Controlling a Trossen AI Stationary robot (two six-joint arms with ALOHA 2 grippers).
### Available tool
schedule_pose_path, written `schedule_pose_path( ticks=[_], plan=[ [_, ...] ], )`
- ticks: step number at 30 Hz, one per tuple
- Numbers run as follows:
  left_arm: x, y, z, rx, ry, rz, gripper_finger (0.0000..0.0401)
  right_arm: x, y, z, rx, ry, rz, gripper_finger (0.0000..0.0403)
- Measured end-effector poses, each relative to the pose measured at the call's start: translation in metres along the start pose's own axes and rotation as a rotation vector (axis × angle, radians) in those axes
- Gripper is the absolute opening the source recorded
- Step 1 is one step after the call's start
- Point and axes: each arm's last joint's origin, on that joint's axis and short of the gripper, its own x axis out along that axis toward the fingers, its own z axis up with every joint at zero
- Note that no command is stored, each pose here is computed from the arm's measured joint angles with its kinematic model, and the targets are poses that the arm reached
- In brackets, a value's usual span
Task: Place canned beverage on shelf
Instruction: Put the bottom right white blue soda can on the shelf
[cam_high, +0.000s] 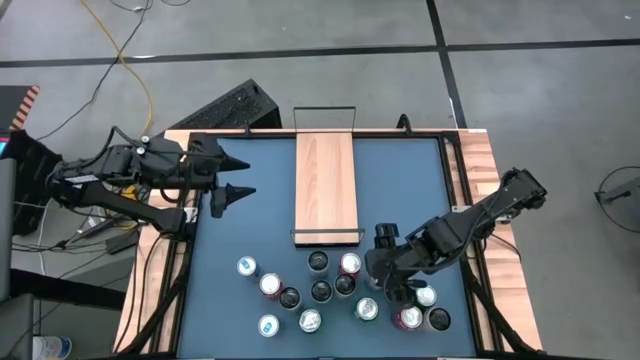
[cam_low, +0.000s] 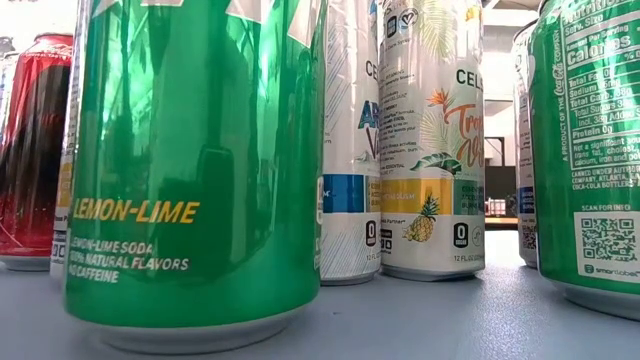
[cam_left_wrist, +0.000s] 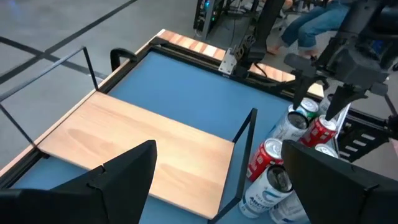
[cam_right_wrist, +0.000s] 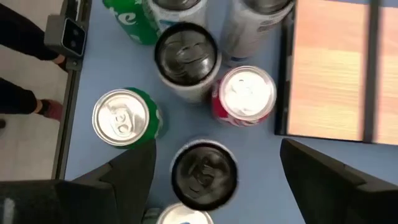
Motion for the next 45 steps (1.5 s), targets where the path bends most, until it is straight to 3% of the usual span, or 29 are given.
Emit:
schedule_pose_path(
  ticks=[29, 39, 45],
  plan=[
    [0.0, 0.0, 0.0, 0.024, 0.005, 0.002, 0.0332, 0.036, 0.007, -0.022, -0.119, 0.078, 0.004, 0.0329],
    [0.0, 0.0, 0.0, 0.027, 0.005, 0.002, 0.0332, 0.084, 0.016, -0.023, -0.134, 0.24, 0.017, 0.0328],
    [0.0, 0.0, 0.0, 0.027, 0.005, 0.002, 0.0332, 0.089, 0.017, -0.024, -0.129, 0.26, 0.02, 0.0308]
  ],
)
